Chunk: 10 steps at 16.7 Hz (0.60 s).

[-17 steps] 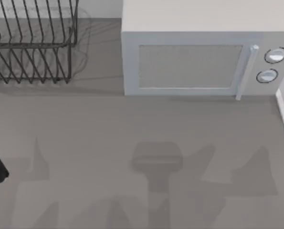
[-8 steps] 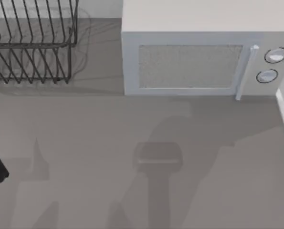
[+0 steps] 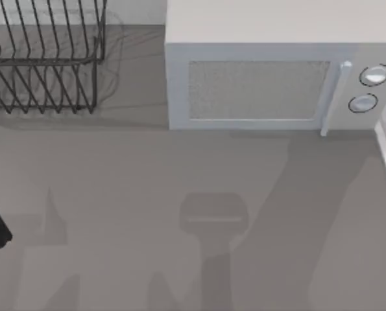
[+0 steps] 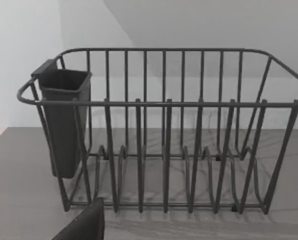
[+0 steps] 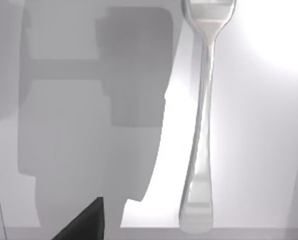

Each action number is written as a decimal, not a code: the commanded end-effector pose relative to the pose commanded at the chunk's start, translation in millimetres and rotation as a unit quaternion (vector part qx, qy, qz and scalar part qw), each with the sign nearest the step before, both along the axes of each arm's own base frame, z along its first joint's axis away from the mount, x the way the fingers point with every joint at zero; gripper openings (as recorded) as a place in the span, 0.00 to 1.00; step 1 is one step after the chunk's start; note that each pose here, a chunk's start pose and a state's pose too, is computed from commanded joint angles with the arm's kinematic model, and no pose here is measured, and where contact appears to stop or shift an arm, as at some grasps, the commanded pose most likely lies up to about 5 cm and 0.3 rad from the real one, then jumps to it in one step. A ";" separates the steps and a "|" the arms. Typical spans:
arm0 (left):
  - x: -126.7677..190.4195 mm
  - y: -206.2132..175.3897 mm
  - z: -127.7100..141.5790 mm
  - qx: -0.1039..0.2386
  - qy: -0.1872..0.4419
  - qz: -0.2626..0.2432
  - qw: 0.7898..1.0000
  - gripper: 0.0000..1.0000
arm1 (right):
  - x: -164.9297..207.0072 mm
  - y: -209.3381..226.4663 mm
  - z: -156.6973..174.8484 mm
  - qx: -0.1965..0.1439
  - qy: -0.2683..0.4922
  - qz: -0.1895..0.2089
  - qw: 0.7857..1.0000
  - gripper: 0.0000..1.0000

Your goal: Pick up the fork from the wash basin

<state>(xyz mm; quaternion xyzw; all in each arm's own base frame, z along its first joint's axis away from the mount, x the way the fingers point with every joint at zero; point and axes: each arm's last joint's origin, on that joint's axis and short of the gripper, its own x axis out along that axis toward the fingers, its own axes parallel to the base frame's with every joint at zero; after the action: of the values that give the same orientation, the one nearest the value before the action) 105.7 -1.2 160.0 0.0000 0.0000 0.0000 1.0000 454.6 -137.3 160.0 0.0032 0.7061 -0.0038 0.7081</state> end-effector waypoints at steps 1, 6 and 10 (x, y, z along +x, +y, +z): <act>0.0 0.0 0.0 0.000 0.000 0.000 1.000 1.00 | 0.4 -0.4 -1.0 0.000 0.001 0.000 1.000 1.00; 0.0 0.0 0.0 0.000 0.000 0.000 1.000 1.00 | 1.1 2.2 -2.4 0.000 0.002 0.002 1.000 1.00; 0.0 0.0 0.0 0.000 0.000 0.000 1.000 1.00 | 5.3 0.3 -41.6 0.001 0.003 0.002 1.000 1.00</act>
<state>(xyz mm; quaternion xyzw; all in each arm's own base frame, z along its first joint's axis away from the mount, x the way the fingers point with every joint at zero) 105.7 -1.2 160.0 0.0000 0.0000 0.0000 1.0000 459.8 -136.9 118.4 0.0025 0.7083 -0.0020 0.7059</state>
